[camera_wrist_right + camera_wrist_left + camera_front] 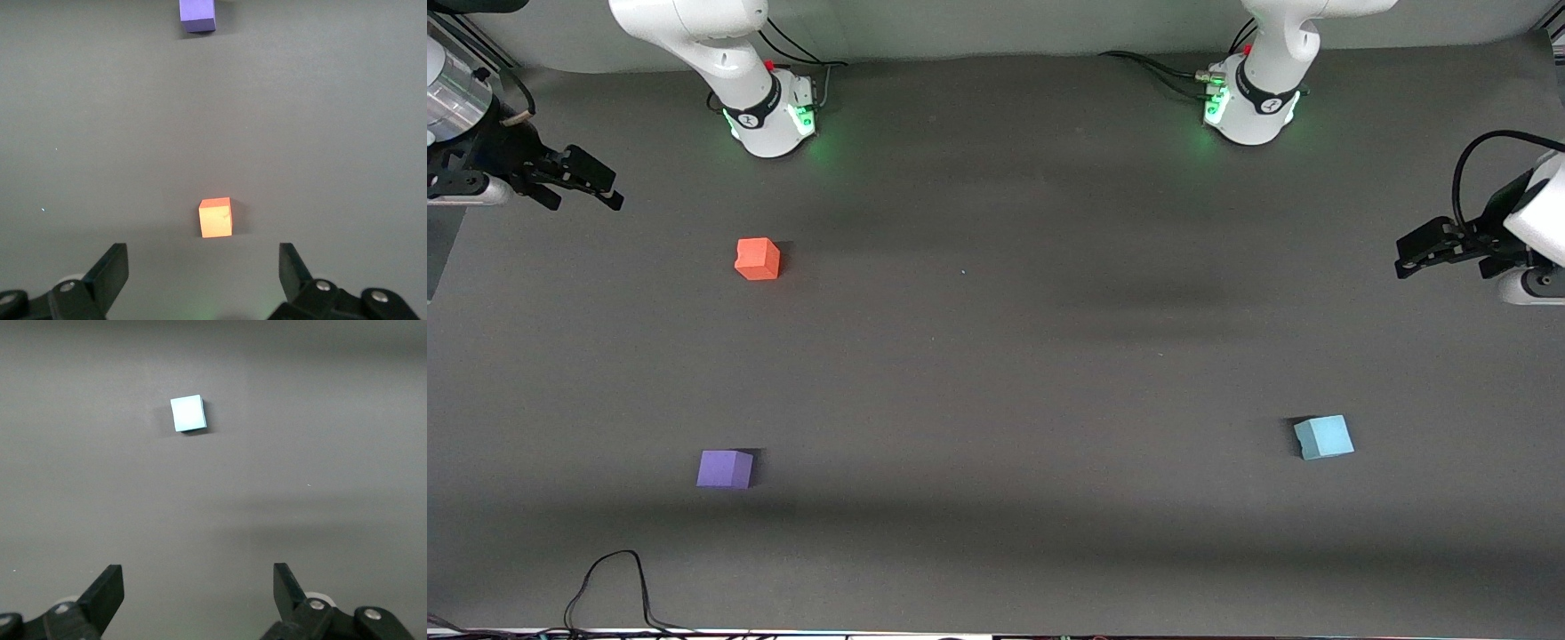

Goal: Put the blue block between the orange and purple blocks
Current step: 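Lower the left gripper onto the light-blue cube and close it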

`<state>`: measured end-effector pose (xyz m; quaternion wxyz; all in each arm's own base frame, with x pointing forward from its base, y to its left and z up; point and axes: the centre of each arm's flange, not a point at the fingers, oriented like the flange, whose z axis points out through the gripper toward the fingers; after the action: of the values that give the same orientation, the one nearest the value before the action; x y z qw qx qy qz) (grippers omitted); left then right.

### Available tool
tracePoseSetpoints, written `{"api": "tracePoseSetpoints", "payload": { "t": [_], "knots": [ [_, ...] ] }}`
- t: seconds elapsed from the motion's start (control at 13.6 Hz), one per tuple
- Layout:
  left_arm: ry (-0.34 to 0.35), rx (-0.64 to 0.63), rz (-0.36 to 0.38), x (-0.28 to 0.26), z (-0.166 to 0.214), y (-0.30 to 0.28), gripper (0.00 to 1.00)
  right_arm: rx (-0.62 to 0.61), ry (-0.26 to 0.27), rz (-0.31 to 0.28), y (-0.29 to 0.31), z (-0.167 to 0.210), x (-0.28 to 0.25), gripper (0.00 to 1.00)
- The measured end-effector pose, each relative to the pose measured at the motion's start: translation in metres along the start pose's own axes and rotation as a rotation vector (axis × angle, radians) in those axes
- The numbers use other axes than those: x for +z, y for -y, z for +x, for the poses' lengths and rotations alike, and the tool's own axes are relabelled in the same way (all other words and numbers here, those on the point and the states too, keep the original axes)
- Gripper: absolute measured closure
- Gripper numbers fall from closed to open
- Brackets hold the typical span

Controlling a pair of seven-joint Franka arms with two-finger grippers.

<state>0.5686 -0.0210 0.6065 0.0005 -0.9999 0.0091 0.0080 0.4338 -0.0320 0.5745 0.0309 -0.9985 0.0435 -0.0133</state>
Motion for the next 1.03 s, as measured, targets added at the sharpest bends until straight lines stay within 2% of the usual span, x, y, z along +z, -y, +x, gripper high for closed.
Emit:
{"api": "tracePoseSetpoints", "payload": {
  "t": [0.66,1.03],
  "knots": [
    [-0.001,-0.010,0.000,0.002,0.002,0.005,0.00,-0.002,0.005,0.007,-0.010,0.000,0.003,0.00],
    [-0.033,-0.040,0.001,0.037,0.032,0.024,0.00,-0.003,0.003,0.007,-0.010,0.000,0.003,0.00]
  ]
}}
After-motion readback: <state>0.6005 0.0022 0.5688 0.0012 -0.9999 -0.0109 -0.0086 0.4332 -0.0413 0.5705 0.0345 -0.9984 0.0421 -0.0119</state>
